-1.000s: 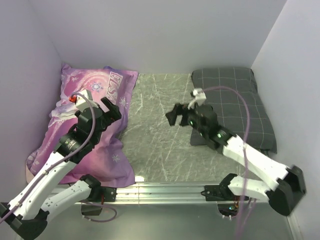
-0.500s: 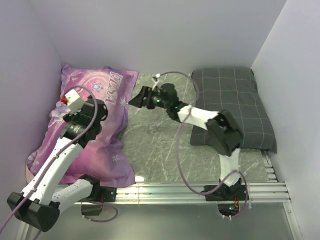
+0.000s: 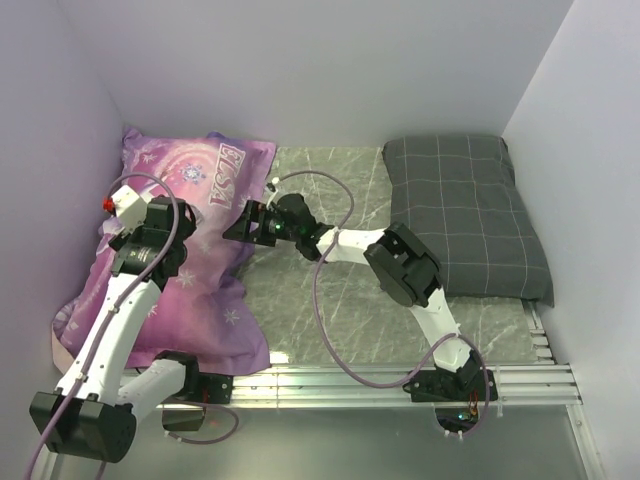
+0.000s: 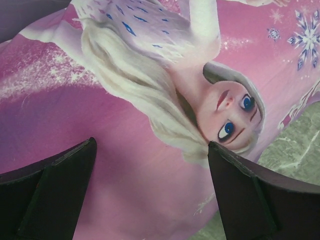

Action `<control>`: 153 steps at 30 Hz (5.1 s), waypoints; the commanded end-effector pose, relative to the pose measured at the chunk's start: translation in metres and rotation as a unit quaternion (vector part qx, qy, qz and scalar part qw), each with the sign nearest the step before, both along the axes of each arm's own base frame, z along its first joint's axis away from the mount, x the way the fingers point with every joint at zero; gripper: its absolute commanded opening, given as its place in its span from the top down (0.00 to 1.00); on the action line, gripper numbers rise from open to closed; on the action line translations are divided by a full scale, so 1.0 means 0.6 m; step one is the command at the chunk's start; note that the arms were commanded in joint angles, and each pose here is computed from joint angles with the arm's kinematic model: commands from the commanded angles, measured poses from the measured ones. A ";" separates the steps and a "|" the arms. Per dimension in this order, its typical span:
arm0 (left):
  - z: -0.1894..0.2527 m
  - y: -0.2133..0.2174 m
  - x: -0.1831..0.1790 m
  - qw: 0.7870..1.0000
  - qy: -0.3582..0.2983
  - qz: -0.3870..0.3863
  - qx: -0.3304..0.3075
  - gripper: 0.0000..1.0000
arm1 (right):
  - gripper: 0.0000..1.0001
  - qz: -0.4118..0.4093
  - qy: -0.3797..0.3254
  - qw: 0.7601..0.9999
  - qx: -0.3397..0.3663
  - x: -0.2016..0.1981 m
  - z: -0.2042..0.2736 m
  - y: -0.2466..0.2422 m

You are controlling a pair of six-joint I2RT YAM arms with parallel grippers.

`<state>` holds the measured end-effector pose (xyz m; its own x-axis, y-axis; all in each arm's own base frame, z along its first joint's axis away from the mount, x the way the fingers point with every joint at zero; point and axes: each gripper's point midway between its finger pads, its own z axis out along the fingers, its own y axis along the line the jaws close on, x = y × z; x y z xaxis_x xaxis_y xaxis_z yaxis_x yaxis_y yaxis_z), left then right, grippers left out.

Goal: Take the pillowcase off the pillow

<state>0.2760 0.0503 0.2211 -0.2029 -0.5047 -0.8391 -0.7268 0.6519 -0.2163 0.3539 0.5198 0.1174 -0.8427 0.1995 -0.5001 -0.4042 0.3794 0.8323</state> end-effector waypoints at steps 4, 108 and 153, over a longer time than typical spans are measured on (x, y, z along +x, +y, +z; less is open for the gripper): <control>0.003 -0.003 0.017 1.000 -0.009 -0.013 -0.008 0.01 | 0.02 -0.065 0.004 0.998 -0.006 0.024 -0.011 -0.024; 0.194 -0.361 0.094 0.898 -0.124 -0.413 -0.094 0.03 | 0.20 -0.308 -0.227 0.908 -0.169 0.106 0.416 -0.402; 0.090 -0.364 0.122 0.945 0.054 -0.290 0.141 0.99 | 1.00 -0.342 -0.047 0.910 -0.228 -0.008 0.056 -0.606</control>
<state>0.3533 -0.2184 0.2471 -0.5156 0.0594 -0.8547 -0.1410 0.9781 0.1530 0.3432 0.1687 0.1531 -0.5761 0.3945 -0.7158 -0.0551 0.8550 0.5156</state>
